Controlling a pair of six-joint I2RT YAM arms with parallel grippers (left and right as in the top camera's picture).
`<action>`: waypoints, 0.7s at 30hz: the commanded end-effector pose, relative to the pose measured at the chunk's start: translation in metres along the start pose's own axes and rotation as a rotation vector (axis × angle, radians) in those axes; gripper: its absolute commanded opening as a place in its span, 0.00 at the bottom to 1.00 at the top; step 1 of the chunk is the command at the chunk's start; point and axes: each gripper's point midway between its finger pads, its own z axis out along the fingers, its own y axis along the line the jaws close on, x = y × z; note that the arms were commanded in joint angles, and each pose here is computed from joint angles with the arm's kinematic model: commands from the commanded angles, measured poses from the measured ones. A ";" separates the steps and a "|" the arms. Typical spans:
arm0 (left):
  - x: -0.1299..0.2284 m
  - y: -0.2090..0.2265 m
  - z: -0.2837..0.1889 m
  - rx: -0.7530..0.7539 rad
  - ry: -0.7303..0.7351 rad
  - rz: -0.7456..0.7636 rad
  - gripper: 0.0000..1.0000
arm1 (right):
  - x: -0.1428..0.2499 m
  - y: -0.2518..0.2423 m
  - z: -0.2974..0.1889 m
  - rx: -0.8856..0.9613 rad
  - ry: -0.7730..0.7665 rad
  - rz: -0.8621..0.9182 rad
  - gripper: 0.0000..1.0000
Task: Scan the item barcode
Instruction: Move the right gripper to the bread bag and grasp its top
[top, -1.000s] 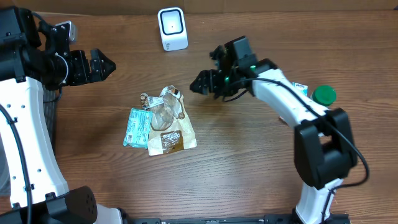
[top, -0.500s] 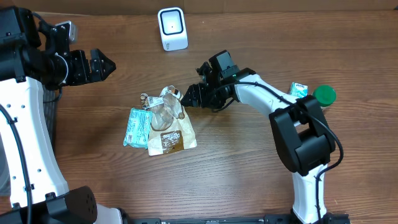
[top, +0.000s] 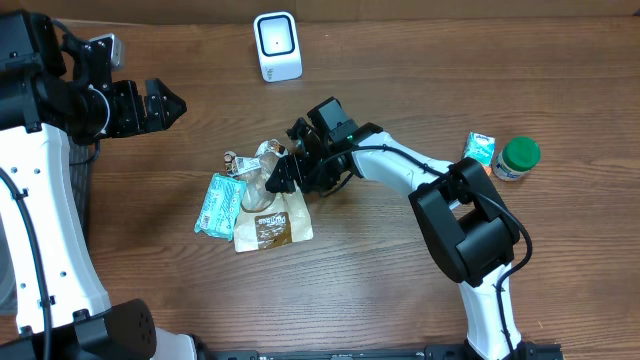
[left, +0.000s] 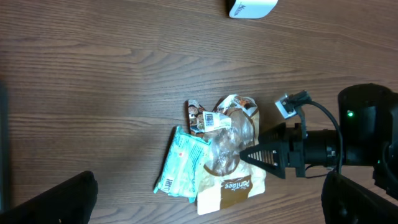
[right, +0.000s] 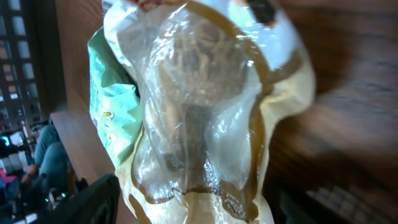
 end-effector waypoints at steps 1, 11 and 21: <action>-0.001 -0.004 -0.004 0.002 -0.012 0.034 1.00 | 0.016 -0.022 0.020 0.050 0.053 0.061 0.61; -0.001 -0.004 -0.004 0.002 -0.012 0.034 1.00 | 0.012 -0.023 0.019 0.053 0.040 0.056 0.10; -0.001 -0.011 -0.005 0.039 -0.012 -0.105 1.00 | 0.003 -0.039 -0.027 0.045 0.022 0.063 0.04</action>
